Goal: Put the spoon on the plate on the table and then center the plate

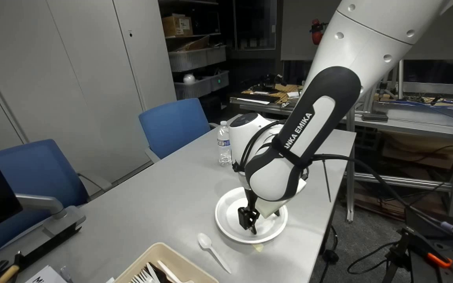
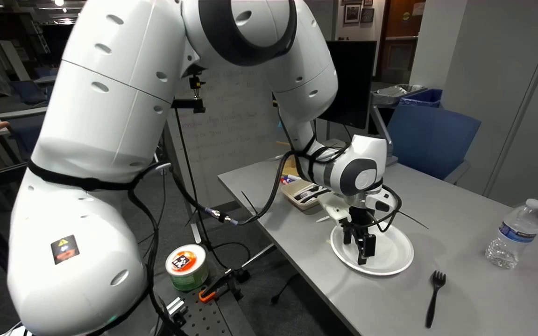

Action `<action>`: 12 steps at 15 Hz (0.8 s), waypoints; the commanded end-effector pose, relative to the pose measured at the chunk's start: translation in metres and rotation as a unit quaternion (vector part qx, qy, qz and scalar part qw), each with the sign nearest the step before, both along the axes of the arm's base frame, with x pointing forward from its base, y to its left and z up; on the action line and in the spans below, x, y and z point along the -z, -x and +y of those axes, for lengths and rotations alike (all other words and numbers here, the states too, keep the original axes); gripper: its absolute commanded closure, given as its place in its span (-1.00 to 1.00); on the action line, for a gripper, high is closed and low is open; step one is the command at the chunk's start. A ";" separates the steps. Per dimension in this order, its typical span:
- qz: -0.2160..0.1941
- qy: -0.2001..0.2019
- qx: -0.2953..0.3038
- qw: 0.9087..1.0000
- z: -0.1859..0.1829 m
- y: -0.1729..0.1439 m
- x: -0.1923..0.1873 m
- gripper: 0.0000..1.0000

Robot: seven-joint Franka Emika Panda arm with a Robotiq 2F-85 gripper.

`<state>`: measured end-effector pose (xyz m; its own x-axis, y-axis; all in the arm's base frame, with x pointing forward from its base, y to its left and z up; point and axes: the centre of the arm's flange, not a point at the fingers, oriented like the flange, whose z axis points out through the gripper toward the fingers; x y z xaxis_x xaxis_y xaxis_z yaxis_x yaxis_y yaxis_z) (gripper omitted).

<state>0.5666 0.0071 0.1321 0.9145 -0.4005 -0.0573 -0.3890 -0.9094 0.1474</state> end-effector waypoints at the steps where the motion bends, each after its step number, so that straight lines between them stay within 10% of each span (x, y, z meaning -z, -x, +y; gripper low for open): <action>1: 0.006 0.002 0.009 1.000 0.026 0.017 -0.027 -1.00; 12: -0.019 0.066 -0.032 0.997 0.049 0.027 -0.090 -1.00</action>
